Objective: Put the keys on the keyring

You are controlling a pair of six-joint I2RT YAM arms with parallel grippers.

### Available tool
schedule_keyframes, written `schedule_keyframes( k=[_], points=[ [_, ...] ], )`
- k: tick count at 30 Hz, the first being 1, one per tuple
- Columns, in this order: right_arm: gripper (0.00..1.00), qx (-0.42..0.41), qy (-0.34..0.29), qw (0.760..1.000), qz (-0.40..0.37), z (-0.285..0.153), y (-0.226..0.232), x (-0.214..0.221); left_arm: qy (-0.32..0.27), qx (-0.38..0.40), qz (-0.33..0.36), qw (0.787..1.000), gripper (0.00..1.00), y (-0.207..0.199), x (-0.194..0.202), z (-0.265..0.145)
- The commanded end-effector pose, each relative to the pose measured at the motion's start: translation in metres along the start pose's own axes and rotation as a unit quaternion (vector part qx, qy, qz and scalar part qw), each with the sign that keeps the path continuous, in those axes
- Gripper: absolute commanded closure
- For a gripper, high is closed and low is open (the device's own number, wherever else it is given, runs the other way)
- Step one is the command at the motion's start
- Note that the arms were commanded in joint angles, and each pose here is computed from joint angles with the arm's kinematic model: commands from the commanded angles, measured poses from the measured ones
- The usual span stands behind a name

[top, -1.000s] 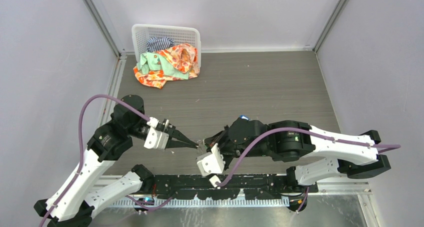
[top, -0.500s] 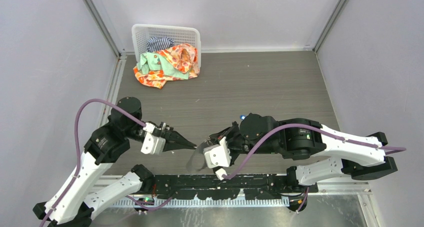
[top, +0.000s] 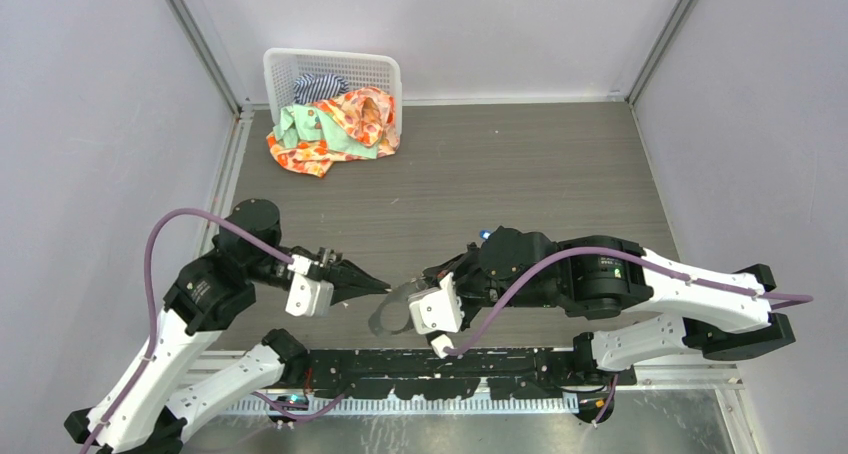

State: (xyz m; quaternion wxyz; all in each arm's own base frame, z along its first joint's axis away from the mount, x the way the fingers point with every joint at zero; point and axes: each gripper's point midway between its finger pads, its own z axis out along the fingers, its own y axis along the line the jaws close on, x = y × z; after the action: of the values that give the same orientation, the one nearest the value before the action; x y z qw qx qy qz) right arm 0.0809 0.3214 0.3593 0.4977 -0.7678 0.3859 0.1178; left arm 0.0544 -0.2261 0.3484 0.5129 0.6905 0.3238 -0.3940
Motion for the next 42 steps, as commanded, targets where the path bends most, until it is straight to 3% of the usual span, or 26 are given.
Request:
schedule_keyframes(
  k=[1,3,6,9,12,17,29,42],
  points=[
    [0.99,0.043,-0.011,0.999,0.015,-0.023,-0.025,-0.008,0.025,-0.040,0.027,0.999,0.99,0.012,0.008,-0.004],
    [0.99,0.042,-0.007,0.999,0.016,-0.024,-0.025,-0.008,0.042,-0.065,0.033,0.996,0.95,0.020,0.014,-0.007],
    [0.99,0.039,-0.002,0.999,0.015,-0.024,-0.027,-0.009,0.052,-0.084,0.032,0.995,0.78,0.026,0.016,-0.011],
    [0.99,0.036,0.006,0.999,0.015,-0.023,-0.029,-0.009,0.053,-0.090,0.032,0.994,0.47,0.026,0.012,-0.013],
    [0.99,0.032,0.015,0.999,0.016,-0.021,-0.029,-0.008,0.055,-0.093,0.035,0.994,0.38,0.028,0.006,-0.016],
    [0.99,0.027,0.021,0.999,0.016,-0.018,-0.029,-0.009,0.041,-0.092,0.025,0.995,0.39,0.036,-0.004,-0.013],
    [0.99,0.018,0.012,1.000,0.018,-0.010,-0.029,-0.016,-0.001,-0.041,-0.045,0.998,0.59,0.040,0.001,0.012],
    [0.99,0.016,0.008,1.000,0.017,-0.001,-0.029,-0.019,-0.037,-0.009,-0.130,0.991,0.61,0.023,-0.006,0.018]
  ],
)
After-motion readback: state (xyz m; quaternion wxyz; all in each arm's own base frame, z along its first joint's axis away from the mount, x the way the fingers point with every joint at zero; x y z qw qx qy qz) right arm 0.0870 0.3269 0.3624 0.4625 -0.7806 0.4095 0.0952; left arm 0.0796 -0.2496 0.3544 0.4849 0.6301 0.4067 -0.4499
